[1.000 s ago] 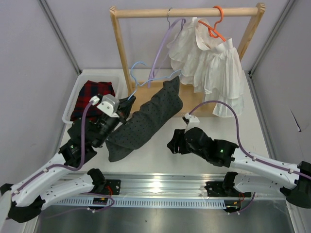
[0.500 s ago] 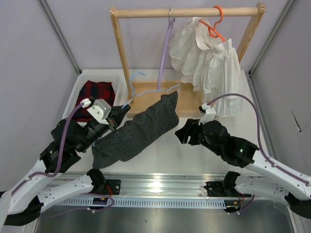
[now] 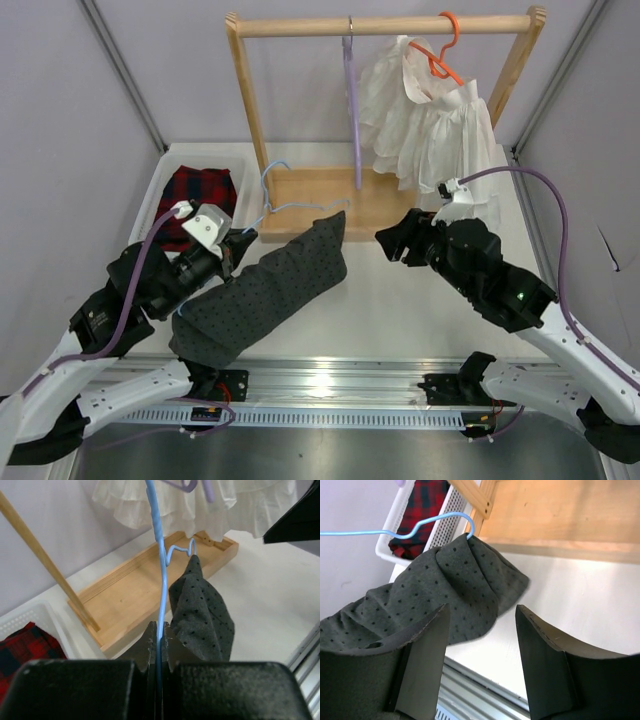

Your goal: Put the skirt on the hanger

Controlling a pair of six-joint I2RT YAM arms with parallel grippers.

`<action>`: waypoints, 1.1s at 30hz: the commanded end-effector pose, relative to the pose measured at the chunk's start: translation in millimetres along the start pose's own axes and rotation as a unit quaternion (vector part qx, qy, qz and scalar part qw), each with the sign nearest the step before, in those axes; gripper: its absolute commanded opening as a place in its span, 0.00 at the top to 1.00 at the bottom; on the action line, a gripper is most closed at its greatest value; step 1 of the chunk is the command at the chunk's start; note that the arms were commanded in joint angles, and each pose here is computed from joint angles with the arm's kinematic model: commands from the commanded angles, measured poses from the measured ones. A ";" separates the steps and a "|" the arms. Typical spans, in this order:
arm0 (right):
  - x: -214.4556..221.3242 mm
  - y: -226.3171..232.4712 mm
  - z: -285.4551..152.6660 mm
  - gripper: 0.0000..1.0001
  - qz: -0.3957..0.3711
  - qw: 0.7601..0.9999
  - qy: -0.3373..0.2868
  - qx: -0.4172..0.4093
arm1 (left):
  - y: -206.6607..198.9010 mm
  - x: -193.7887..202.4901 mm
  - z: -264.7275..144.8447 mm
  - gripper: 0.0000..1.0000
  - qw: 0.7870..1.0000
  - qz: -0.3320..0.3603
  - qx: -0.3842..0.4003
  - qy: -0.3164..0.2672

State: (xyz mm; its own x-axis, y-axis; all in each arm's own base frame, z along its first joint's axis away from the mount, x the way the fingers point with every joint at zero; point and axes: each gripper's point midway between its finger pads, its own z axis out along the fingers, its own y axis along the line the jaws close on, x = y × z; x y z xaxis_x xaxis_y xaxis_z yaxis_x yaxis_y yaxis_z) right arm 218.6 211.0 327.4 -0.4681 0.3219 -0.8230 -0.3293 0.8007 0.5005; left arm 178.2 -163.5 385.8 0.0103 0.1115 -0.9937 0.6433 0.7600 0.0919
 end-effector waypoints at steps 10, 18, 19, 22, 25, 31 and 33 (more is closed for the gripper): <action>-31.7 -0.6 -22.7 0.41 -0.002 0.999 -0.033 -0.008 | 54.5 -42.9 20.2 1.00 0.986 -0.002 -0.165 -0.037; -42.4 -1.4 -38.8 0.41 -0.003 0.999 -0.044 -0.008 | 78.0 -77.7 56.5 1.00 0.974 0.015 -0.216 -0.069; -43.1 -1.7 -40.9 0.41 -0.003 0.999 -0.045 -0.008 | 79.0 -77.1 65.4 1.00 0.974 0.017 -0.216 -0.067; -48.2 -2.7 -48.3 0.41 -0.004 0.999 -0.052 -0.007 | 87.0 -97.0 78.7 1.00 0.971 0.012 -0.222 -0.082; -53.0 -3.0 -54.4 0.41 -0.006 0.998 -0.059 -0.007 | 95.0 -111.3 86.2 1.00 0.969 0.011 -0.231 -0.089; -60.6 -1.6 -62.5 0.41 -0.010 0.998 -0.066 -0.009 | 107.8 -125.5 107.1 1.00 0.965 0.010 -0.243 -0.098; -64.9 1.0 -65.0 0.41 -0.011 0.997 -0.070 -0.012 | 115.0 -125.4 116.1 1.00 0.963 0.010 -0.251 -0.093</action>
State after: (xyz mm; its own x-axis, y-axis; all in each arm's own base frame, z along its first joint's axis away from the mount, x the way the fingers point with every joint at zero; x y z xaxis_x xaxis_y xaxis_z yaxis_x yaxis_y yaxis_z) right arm 197.8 166.7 376.1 -0.3937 0.3587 -0.8464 -0.3418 0.7976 0.4970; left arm 336.1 -172.0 459.6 0.0532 0.1401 -0.9887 0.2157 0.9651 0.1484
